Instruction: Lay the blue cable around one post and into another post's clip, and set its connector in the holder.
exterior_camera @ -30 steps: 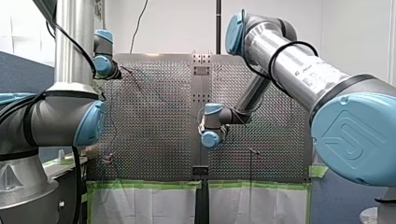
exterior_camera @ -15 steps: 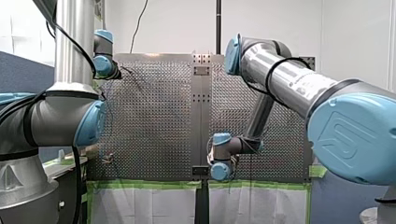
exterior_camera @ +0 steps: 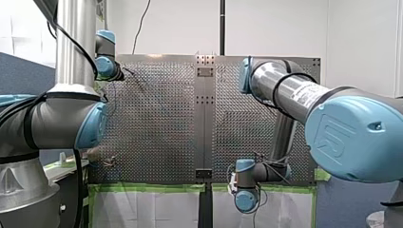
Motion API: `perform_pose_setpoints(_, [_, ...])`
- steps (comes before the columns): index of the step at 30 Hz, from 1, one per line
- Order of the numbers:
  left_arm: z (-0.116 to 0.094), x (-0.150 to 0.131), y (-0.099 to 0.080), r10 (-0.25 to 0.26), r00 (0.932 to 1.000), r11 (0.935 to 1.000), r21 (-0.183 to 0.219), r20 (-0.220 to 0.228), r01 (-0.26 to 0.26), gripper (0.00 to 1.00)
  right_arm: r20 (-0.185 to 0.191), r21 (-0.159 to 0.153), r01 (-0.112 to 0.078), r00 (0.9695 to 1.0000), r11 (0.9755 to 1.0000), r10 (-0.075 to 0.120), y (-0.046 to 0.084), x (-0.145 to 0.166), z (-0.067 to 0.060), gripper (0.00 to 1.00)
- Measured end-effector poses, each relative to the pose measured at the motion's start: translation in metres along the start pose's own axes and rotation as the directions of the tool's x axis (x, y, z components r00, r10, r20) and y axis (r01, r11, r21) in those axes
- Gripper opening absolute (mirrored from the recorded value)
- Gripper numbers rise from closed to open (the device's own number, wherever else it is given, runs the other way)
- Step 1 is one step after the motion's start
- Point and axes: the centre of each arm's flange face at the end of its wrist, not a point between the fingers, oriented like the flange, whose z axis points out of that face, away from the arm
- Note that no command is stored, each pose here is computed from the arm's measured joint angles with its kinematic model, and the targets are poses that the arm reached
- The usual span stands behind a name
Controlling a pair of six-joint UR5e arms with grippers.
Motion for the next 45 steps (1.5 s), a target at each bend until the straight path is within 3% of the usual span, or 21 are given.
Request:
perform_pose_setpoints(7, [0.000, 0.000, -0.001, 0.000, 1.0000, 1.0000, 0.002, -0.001, 0.000, 1.00, 0.004, 0.000, -0.009, 1.0000, 1.0000, 0.009, 0.034, -0.002, 0.003, 0.00])
perform_pose_setpoints(17, [0.000, 0.000, -0.001, 0.000, 1.0000, 1.0000, 0.004, 0.000, 0.000, 1.00, -0.046, 0.013, -0.040, 0.9981, 0.9991, 0.041, 0.066, 0.031, 0.014, 0.00])
perform_pose_setpoints(23, [0.000, 0.000, -0.001, -0.002, 1.0000, 1.0000, 0.005, 0.001, 0.002, 1.00, -0.086, 0.026, -0.089, 0.9921, 0.9957, 0.091, 0.084, 0.056, 0.021, 0.00])
perform_pose_setpoints(30, [0.000, 0.000, 0.000, -0.001, 1.0000, 1.0000, 0.004, 0.002, 0.001, 1.00, -0.135, 0.045, -0.135, 0.9809, 0.9898, 0.140, 0.105, 0.086, 0.026, 0.00])
perform_pose_setpoints(37, [0.000, 0.001, -0.001, 0.000, 1.0000, 1.0000, 0.003, -0.001, 0.000, 1.00, -0.156, 0.052, -0.137, 0.9773, 0.9892, 0.144, 0.132, 0.096, 0.023, 0.00])
perform_pose_setpoints(42, [0.000, 0.001, -0.002, 0.000, 1.0000, 1.0000, 0.004, -0.003, 0.000, 1.00, -0.153, 0.056, -0.169, 0.9725, 0.9840, 0.176, 0.153, 0.095, 0.016, 0.00])
perform_pose_setpoints(45, [0.000, 0.002, -0.002, 0.000, 1.0000, 1.0000, 0.004, -0.003, 0.000, 1.00, -0.135, 0.054, -0.189, 0.9715, 0.9805, 0.195, 0.165, 0.092, 0.010, 0.00])
